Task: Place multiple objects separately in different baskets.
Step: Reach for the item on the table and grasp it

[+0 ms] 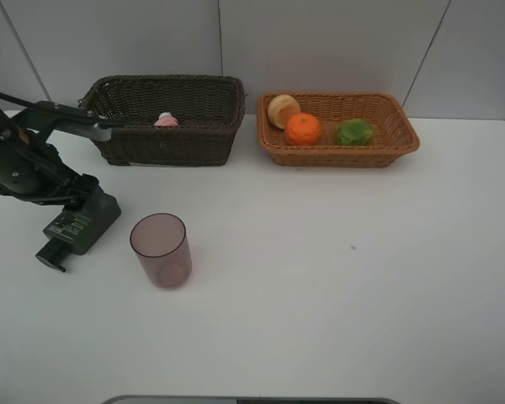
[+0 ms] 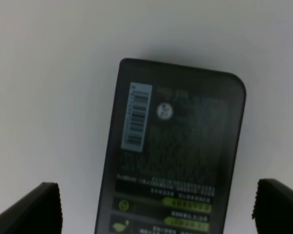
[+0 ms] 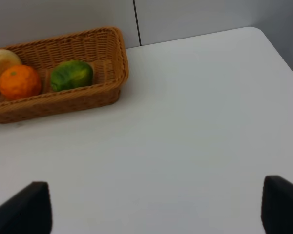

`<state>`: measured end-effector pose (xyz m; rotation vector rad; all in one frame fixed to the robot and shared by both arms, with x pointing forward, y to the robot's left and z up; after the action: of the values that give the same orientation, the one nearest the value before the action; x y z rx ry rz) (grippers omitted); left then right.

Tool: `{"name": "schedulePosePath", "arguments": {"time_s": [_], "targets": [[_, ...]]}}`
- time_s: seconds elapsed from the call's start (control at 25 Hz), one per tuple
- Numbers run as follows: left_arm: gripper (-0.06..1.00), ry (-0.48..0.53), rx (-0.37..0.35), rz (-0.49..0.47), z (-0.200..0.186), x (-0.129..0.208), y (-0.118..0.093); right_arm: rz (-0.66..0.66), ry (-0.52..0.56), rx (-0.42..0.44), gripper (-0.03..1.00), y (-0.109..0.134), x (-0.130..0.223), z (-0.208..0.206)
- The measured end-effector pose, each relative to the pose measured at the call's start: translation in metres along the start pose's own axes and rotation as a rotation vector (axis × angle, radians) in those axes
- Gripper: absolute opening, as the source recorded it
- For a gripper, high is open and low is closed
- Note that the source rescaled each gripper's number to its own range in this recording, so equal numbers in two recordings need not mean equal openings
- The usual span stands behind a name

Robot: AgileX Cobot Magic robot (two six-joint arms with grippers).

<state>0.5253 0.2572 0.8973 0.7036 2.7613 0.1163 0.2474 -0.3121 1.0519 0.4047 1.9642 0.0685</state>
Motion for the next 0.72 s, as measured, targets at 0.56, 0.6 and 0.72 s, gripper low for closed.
{"name": "schedulePosePath", "arguments": {"time_s": [0.56,0.6,0.72], "targets": [[1.0,0.035,0.017,-0.001,0.031,-0.015,0.003,0.0,0.0,0.0,0.87,0.0,0.0,0.0],[1.0,0.043,0.02,-0.001,0.033,-0.014,0.002,0.0,0.0,0.0,0.87,0.0,0.0,0.0],[1.0,0.06,0.028,-0.004,0.04,-0.012,0.001,0.0,0.0,0.0,0.87,0.0,0.0,0.0]]}}
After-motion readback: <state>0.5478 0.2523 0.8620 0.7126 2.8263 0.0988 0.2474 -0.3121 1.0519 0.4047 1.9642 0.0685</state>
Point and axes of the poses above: a point on each arm's last joint axis where the gripper is mounted, z pointing out along that axis toward the gripper, y along the wrist's bending axis when the last joint is at zero, x = y × z, the point moved 2 cm from there along z, pointing out along that axis toward the gripper, and after that the axes turned 12 degrees about z, right-handed, at the moved point
